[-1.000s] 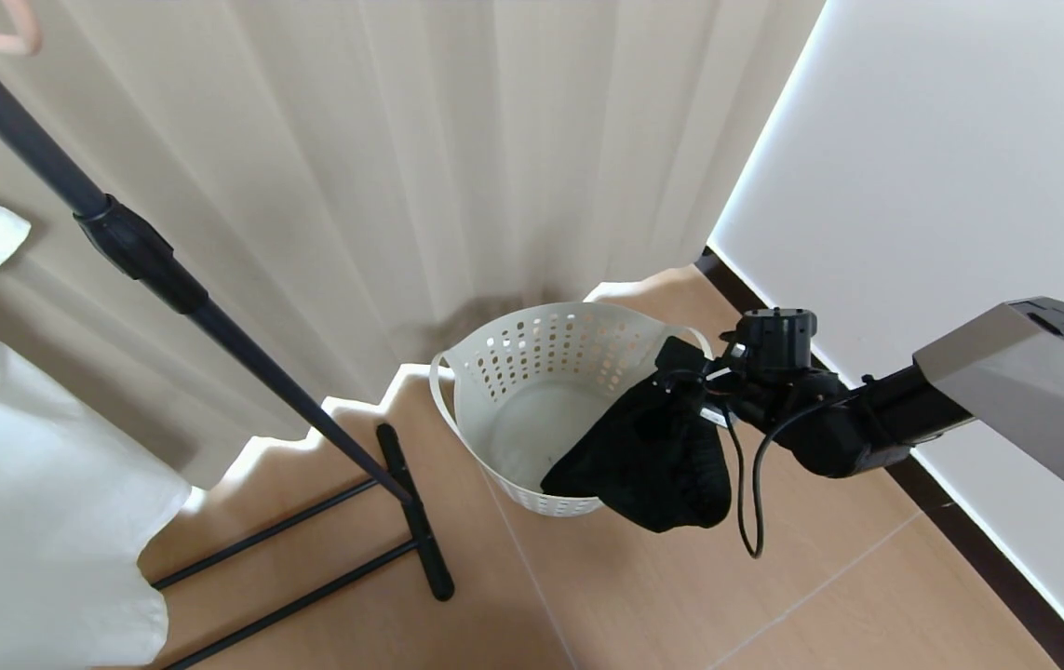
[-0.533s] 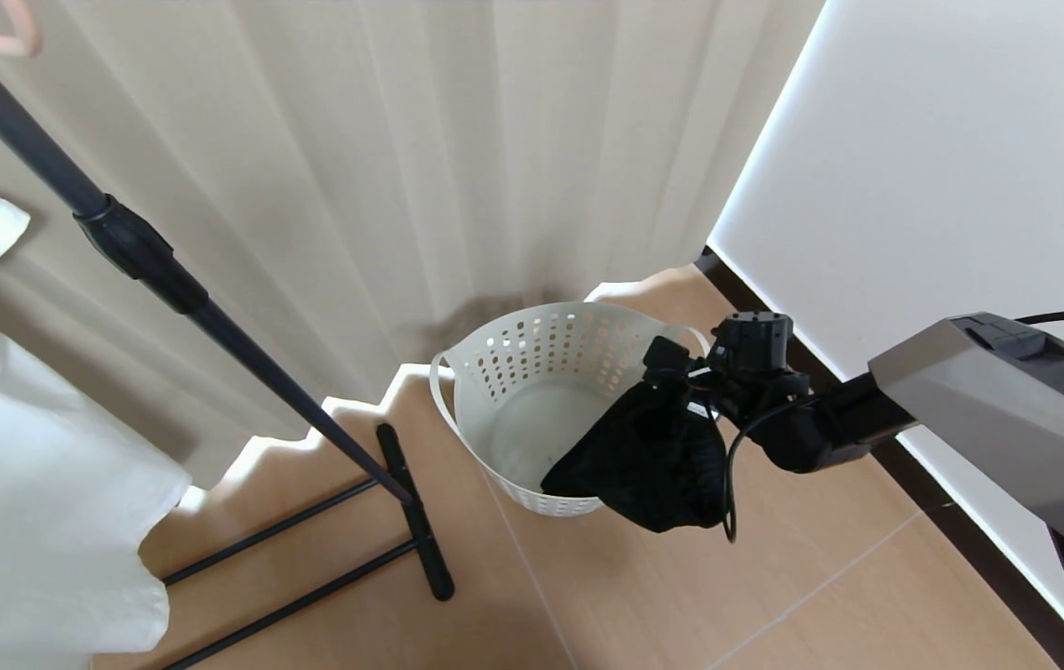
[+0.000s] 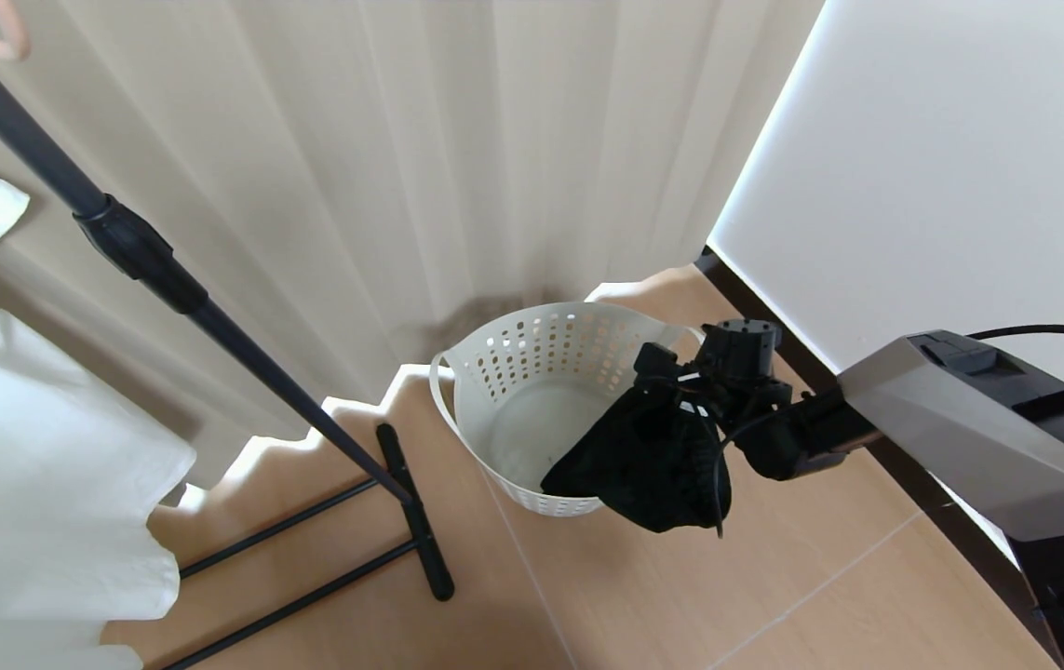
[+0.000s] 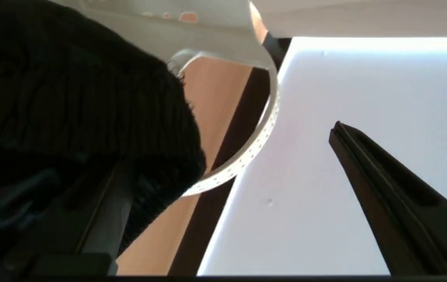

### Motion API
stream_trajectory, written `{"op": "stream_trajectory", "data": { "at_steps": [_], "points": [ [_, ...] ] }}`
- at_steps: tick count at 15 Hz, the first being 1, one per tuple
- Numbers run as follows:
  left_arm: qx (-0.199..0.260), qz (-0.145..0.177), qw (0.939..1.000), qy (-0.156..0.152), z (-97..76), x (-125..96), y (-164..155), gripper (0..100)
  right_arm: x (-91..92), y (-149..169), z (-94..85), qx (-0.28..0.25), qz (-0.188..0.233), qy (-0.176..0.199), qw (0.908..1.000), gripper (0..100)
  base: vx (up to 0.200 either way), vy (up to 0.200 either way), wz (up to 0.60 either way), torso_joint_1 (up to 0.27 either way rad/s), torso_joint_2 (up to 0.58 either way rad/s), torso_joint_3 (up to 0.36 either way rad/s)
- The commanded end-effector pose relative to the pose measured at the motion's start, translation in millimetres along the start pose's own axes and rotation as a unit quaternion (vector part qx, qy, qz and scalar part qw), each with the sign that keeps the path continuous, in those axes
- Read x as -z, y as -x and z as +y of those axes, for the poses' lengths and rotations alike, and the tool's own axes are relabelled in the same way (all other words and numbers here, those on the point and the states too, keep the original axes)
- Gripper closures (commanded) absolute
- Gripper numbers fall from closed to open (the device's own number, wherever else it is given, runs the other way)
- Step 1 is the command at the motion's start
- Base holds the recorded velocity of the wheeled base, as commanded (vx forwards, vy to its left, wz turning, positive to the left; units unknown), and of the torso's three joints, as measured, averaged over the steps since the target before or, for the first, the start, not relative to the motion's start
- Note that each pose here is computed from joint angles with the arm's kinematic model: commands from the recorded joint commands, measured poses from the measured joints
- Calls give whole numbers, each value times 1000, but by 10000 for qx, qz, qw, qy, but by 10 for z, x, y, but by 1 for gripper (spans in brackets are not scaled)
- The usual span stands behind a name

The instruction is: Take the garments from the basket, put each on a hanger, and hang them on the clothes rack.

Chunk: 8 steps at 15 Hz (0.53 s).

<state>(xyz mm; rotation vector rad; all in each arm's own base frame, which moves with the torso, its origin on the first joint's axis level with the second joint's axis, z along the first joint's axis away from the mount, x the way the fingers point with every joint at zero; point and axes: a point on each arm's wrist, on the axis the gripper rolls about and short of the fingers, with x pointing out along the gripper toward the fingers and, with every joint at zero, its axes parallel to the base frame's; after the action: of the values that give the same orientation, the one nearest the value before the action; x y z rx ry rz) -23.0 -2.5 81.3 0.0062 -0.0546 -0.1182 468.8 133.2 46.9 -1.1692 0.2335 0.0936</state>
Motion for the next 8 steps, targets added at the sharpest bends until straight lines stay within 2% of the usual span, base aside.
{"op": "stream_trajectory", "data": {
  "at_steps": [1, 2, 3, 8],
  "points": [
    [-1, 4, 10000, 1, 0, -1, -1, 0, -43, -7, 56, -34, -50, 21, 10000, 0, 0, 0, 0, 0, 0, 0],
    [-1, 11, 10000, 2, 0, 1, -1, 0, -43, -7, 55, -24, -47, 19, 10000, 0, 0, 0, 0, 0, 0, 0],
    [-1, 4, 10000, 1, 0, -1, -1, 0, -43, -7, 55, -24, -47, 19, 10000, 100, 0, 0, 0, 0, 0, 0],
    [-1, 4, 10000, 1, 0, -1, -1, 0, -48, -7, 63, -34, -67, 13, 10000, 100, 0, 0, 0, 0, 0, 0]
  ]
}}
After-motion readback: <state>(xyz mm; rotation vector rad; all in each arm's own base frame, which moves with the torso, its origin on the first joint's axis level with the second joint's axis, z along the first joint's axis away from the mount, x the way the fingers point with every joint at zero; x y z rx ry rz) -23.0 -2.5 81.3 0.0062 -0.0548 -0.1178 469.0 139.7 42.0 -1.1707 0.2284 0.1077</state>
